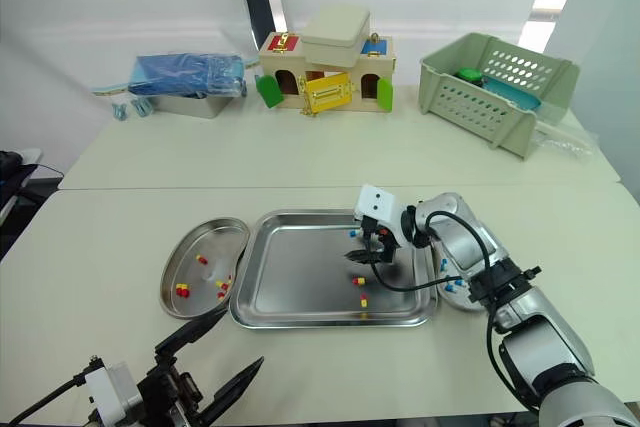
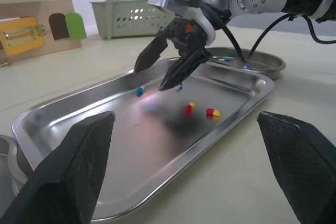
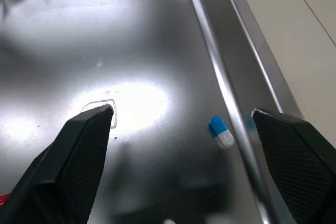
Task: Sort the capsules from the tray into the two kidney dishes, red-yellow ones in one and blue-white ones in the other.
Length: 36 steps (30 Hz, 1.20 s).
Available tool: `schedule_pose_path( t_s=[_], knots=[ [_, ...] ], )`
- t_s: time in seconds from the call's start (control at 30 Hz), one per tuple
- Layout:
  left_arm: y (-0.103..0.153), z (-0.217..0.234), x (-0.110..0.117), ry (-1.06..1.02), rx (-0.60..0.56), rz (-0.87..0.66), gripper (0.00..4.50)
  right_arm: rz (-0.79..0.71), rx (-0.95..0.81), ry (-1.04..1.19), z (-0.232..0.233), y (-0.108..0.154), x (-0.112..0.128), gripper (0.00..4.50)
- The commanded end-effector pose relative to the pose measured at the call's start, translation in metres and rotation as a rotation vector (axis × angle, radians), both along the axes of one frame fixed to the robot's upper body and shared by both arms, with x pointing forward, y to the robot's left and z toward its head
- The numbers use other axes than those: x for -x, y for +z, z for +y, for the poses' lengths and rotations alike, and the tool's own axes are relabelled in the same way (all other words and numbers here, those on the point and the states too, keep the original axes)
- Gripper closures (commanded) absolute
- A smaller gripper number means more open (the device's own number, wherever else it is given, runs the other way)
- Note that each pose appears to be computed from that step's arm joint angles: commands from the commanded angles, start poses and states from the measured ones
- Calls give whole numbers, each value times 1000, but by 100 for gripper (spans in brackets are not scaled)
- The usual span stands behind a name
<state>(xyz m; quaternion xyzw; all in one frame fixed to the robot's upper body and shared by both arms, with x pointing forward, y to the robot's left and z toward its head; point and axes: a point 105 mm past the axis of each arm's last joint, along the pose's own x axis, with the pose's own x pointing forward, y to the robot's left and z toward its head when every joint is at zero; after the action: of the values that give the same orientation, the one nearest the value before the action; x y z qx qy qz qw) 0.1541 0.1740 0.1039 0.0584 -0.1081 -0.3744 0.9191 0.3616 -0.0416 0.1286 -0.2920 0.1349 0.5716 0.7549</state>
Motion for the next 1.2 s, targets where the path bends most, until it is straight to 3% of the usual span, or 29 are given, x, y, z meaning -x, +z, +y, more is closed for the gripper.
schedule_pose_path(
  t_s=[0.03, 0.33, 0.43, 0.6, 0.9, 1.03, 1.2],
  knots=[
    [8, -5, 1, -15, -2, -30, 0, -27, 13, -13, 4, 7, -7, 2],
    [6, -6, 1, -6, -1, -27, 0, 28, 62, -31, 5, -12, -10, 2],
    [6, -7, 2, -5, 0, -28, 0, 32, 73, -32, 4, -16, -10, 61],
    [6, -9, 1, -7, 1, -30, 0, 44, 81, -24, 4, -18, -7, 223],
    [10, -10, 0, -14, -5, -34, 0, 47, 79, -20, 5, -19, -6, 449],
    [12, -10, -1, -17, -11, -35, 0, 45, 64, -15, 6, -18, -4, 449],
    [10, -12, 0, -64, -28, -42, 0, 21, -70, 35, -4, 17, 13, 449]
  ],
)
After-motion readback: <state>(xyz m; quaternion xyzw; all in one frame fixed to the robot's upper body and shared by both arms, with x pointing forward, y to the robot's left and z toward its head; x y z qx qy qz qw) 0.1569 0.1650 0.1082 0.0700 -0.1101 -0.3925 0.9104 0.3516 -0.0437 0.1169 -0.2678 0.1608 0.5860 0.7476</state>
